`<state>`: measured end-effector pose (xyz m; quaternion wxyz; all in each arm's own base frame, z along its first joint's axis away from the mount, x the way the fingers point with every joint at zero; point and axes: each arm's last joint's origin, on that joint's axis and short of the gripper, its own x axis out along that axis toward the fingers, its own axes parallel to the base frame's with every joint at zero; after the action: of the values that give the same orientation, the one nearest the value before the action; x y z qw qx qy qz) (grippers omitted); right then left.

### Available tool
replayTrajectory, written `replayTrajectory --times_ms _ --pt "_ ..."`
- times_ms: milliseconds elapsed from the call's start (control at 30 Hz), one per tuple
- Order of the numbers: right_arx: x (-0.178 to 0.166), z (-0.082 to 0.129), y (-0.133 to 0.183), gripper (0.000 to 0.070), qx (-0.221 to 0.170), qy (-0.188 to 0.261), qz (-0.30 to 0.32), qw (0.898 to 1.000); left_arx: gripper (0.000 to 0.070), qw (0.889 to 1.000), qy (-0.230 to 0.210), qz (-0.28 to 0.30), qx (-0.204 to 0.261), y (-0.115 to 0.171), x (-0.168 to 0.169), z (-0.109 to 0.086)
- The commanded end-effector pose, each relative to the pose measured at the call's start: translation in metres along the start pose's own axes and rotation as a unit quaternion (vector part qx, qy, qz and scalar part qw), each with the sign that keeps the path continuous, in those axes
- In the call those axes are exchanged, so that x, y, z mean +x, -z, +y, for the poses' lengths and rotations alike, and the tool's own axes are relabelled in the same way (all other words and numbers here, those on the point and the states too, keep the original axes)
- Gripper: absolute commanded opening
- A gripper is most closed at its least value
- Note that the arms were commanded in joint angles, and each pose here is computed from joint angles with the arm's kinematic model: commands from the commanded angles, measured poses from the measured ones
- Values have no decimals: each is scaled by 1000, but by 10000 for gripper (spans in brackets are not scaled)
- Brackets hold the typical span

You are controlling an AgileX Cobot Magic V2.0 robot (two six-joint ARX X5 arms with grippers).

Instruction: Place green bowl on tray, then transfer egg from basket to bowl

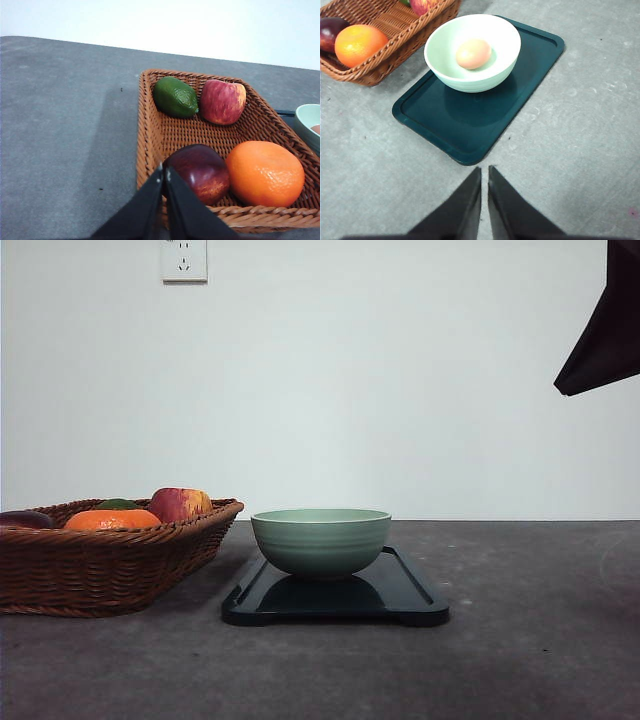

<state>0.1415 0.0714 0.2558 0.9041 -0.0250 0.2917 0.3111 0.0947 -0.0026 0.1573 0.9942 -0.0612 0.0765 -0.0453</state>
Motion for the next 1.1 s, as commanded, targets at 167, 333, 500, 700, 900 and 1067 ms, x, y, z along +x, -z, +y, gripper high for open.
replayTrajectory --times_ms 167,333,500,700,900,1067 --pt "1 1 -1 16 -4 -3 -3 1000 0 1000 -2 13 7 7 2 1" --pt "0 0 -5 15 -27 9 -23 999 0 1000 -2 13 7 7 2 1" --pt "-10 -9 0 16 -52 75 -47 995 0 1000 -2 13 7 7 2 1" --pt "-27 -27 30 15 -24 158 -104 982 0 1000 -2 13 7 7 2 1" --pt "-25 -37 74 15 -13 218 -193 957 0 1000 -2 13 7 7 2 1" --pt "-16 -40 106 15 -4 235 -243 941 0 1000 -2 13 7 7 2 1"
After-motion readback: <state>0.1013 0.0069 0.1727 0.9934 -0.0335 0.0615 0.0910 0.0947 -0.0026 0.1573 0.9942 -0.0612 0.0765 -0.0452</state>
